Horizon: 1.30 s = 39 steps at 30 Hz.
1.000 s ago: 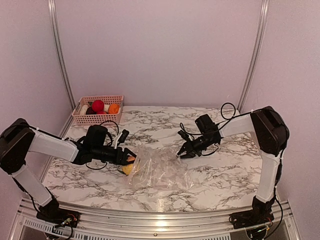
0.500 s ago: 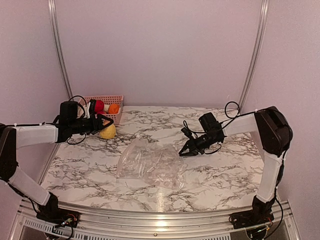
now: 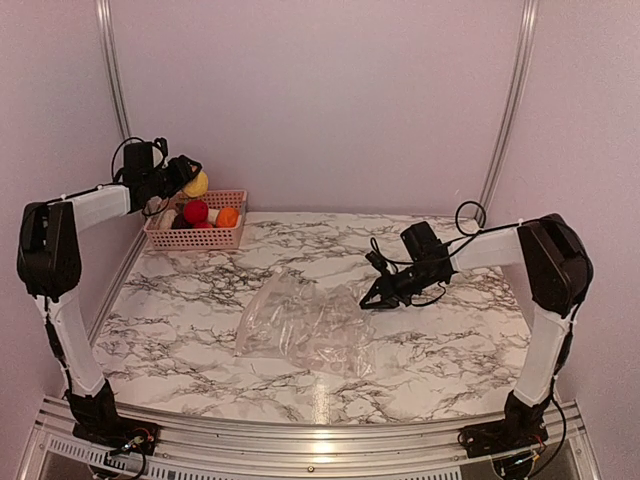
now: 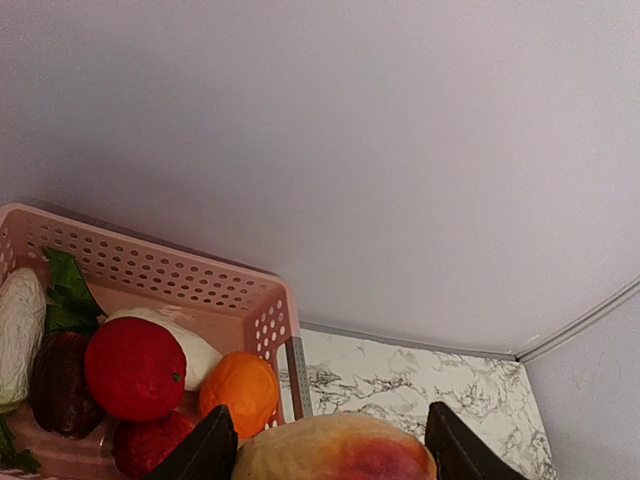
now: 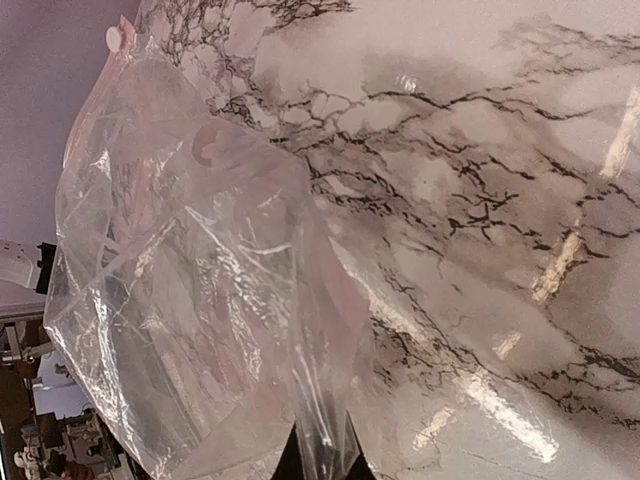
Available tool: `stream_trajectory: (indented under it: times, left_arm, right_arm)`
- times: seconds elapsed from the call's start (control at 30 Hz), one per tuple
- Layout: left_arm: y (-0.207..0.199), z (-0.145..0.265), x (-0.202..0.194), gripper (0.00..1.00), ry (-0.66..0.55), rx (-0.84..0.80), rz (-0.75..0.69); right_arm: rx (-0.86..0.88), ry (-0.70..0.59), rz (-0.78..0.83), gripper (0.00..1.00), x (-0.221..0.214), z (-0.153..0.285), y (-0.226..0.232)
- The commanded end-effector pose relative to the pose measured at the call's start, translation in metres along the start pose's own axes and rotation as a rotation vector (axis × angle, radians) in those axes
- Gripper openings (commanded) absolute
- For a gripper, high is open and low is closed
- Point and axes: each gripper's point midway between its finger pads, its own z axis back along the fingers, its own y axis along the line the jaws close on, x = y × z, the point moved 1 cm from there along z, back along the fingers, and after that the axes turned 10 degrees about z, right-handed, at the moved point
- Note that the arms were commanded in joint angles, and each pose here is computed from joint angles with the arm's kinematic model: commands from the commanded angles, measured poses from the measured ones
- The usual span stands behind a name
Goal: Open the zip-top bag and remove the fake food
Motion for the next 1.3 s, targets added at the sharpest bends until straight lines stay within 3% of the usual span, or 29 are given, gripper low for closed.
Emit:
stream_trajectory:
  times: [0.0,0.33,0.5,0.67,0.93,1.17,1.27]
  left_arm:
    - [0.019,-0.04,0.014,0.57,-0.027,0.085,0.012]
    - [0.043,-0.11,0.038,0.63,-0.128,0.092,0.008]
    - [0.054,-0.138,0.029,0.65,-0.138,0.079,0.036]
    - [0.067,-0.154,0.016,0.74,-0.127,0.088,0.06]
    - [0.048,-0.146,0.02,0.97,-0.11,0.056,0.049]
    - [-0.003,-0.108,0.021,0.97,-0.034,-0.023,-0.025]
    - [-0.028,-0.085,-0.001,0.95,0.067,-0.081,-0.072]
  right_arm:
    - [-0.026,-0.044,-0.002,0.0,0.01,0.01,0.002]
    - [-0.025,-0.055,-0.032,0.0,0.015,0.011,0.003]
    - [-0.033,-0.05,-0.047,0.0,0.014,0.01,0.002]
    - [-0.04,-0.055,-0.051,0.0,0.018,0.011,0.002]
    - [-0.034,-0.072,-0.024,0.0,0.027,0.011,0.004]
    - [-0.014,-0.096,0.056,0.0,0.037,0.015,0.012]
    - [-0.004,-0.11,0.105,0.0,0.042,0.018,0.019]
